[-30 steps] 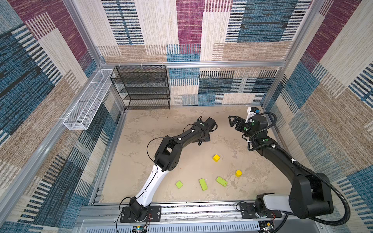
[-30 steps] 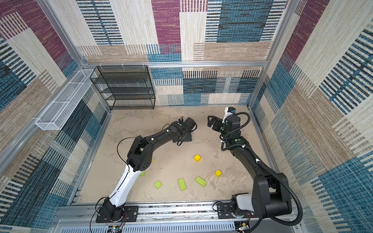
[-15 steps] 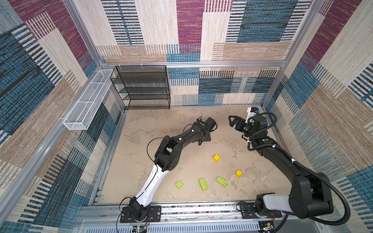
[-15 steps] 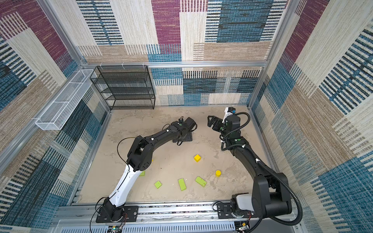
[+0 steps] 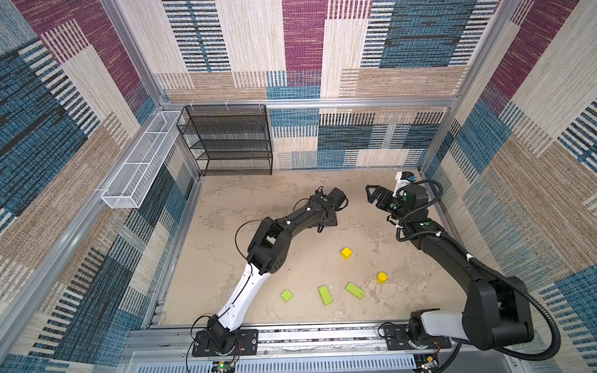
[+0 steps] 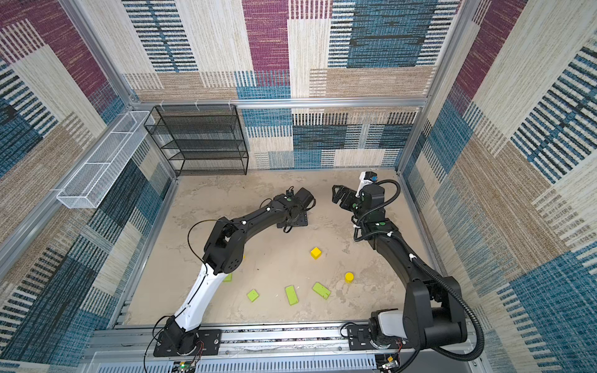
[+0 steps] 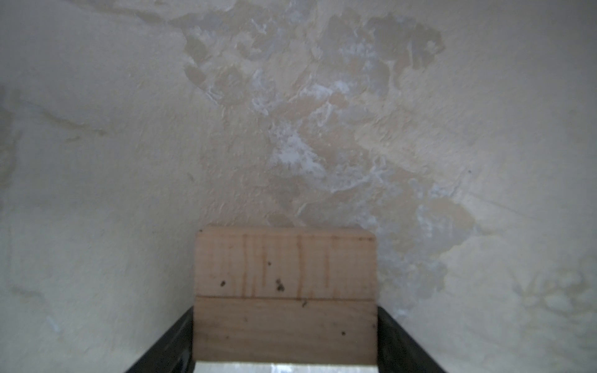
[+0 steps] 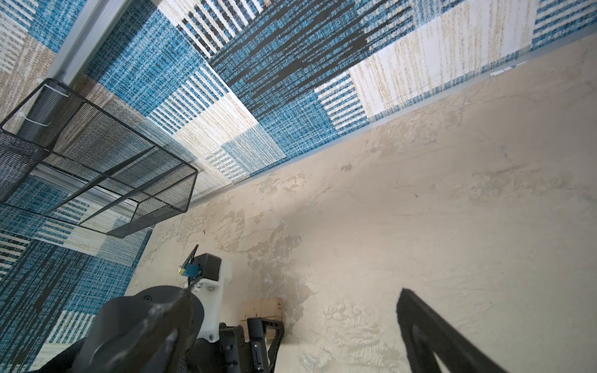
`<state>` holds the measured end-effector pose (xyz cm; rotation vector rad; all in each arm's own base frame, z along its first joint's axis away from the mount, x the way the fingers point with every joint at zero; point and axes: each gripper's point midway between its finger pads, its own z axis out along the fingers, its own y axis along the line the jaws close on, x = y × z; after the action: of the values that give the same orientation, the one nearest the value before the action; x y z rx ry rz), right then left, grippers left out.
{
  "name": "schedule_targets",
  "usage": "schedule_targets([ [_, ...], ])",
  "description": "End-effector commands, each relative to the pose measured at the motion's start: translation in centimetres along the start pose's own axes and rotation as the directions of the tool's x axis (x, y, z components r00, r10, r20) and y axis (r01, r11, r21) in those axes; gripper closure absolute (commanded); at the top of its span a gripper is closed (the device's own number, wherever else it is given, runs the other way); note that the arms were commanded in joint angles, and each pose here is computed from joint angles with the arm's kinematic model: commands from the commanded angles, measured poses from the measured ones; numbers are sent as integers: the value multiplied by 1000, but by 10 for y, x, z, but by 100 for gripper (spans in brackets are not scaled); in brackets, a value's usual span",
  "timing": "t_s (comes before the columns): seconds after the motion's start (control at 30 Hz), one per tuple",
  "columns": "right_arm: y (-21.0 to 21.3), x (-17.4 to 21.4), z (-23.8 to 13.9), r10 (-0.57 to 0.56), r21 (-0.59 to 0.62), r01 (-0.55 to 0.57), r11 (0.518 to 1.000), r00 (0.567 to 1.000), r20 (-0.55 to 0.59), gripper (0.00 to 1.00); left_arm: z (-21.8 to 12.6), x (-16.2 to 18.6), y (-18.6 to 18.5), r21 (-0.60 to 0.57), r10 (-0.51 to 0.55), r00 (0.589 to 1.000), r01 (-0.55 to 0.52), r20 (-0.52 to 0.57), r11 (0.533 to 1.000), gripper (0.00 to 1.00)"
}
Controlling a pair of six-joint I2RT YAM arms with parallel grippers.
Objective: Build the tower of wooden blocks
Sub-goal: 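Lower the held wooden block onto the other wooden block with the left gripper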
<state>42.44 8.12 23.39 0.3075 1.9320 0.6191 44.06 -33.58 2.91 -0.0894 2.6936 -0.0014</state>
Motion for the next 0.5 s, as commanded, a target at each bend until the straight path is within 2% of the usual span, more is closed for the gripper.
schedule_targets([
  [0.0, 4, -7, 0, 0, -19, 1, 1000, 999, 33, 1, 3, 12, 6, -24, 22, 998, -23, -51, 999, 16],
  [0.23, 4, -8, 0, 0, -19, 0, 1000, 999, 34, 1, 3, 13, 6, -24, 25, 998, -27, -52, 999, 13],
  [0.27, 4, -8, 0, 0, -20, 1, 1000, 999, 35, 1, 3, 12, 6, -22, 25, 998, -26, -50, 999, 10],
  [0.3, 4, -8, 0, 0, -20, 1, 1000, 999, 35, 1, 3, 12, 6, -22, 24, 998, -26, -50, 999, 1],
  [0.47, 4, -8, 0, 1, -22, 0, 1000, 999, 34, 1, 0, 11, 5, -17, 26, 998, -27, -49, 999, 0],
])
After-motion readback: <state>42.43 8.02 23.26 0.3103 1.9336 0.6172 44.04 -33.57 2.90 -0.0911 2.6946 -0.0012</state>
